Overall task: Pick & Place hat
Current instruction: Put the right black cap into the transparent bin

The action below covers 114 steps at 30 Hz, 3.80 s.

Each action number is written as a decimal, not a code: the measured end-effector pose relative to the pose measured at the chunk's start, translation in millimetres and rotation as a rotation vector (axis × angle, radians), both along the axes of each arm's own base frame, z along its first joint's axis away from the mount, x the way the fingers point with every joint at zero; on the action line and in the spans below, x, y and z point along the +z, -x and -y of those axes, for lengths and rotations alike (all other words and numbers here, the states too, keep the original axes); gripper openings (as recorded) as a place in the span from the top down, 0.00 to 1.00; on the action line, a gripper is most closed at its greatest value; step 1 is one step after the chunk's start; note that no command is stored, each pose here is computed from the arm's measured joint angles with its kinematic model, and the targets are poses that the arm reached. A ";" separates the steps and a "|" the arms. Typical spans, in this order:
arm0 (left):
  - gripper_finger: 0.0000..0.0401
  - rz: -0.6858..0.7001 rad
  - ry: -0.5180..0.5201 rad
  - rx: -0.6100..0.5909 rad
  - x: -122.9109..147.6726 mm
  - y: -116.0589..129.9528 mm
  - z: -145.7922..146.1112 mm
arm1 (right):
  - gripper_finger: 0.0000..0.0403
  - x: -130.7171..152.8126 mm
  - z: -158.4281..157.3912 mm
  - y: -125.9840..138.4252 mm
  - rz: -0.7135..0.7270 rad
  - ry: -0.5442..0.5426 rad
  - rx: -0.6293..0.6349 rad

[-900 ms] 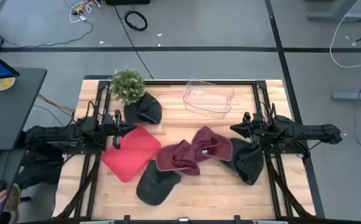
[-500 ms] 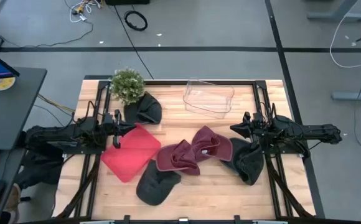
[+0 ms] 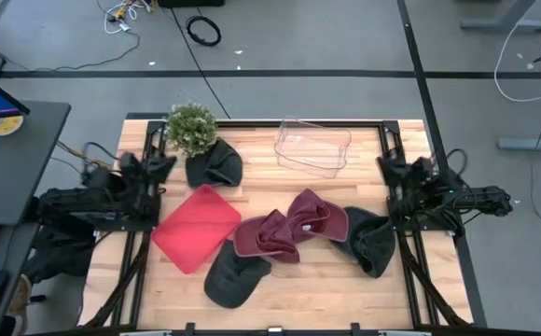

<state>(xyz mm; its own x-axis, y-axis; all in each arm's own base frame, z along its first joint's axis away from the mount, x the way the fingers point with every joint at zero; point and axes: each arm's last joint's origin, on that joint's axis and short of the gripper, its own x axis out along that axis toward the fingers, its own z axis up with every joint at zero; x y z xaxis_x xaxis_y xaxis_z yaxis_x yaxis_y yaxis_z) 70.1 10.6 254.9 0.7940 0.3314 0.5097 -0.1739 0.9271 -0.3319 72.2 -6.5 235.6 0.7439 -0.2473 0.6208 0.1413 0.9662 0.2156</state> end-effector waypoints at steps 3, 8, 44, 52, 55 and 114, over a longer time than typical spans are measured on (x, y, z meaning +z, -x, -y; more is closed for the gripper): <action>0.99 -0.032 -0.045 0.049 29.2 6.9 -0.3 | 0.95 25.0 0.5 9.6 0.032 0.027 -0.040; 0.99 -0.080 -0.119 0.126 80.5 11.1 -0.9 | 0.95 74.4 0.6 18.1 -0.063 0.086 -0.085; 0.99 -0.150 -0.045 0.208 193.0 27.4 -3.6 | 0.95 216.9 3.0 -32.5 -1.033 -0.408 -0.083; 0.99 -0.220 -0.029 0.195 186.2 24.0 -3.7 | 0.95 207.2 -0.3 -43.1 -1.230 -0.411 -0.003; 0.99 -0.217 -0.027 0.172 186.0 23.9 -3.2 | 0.94 204.4 -1.2 -47.8 -1.263 -0.427 0.025; 0.99 -0.435 -0.051 0.071 165.2 16.7 -0.9 | 0.27 -60.5 10.1 -109.1 -2.289 -0.838 0.168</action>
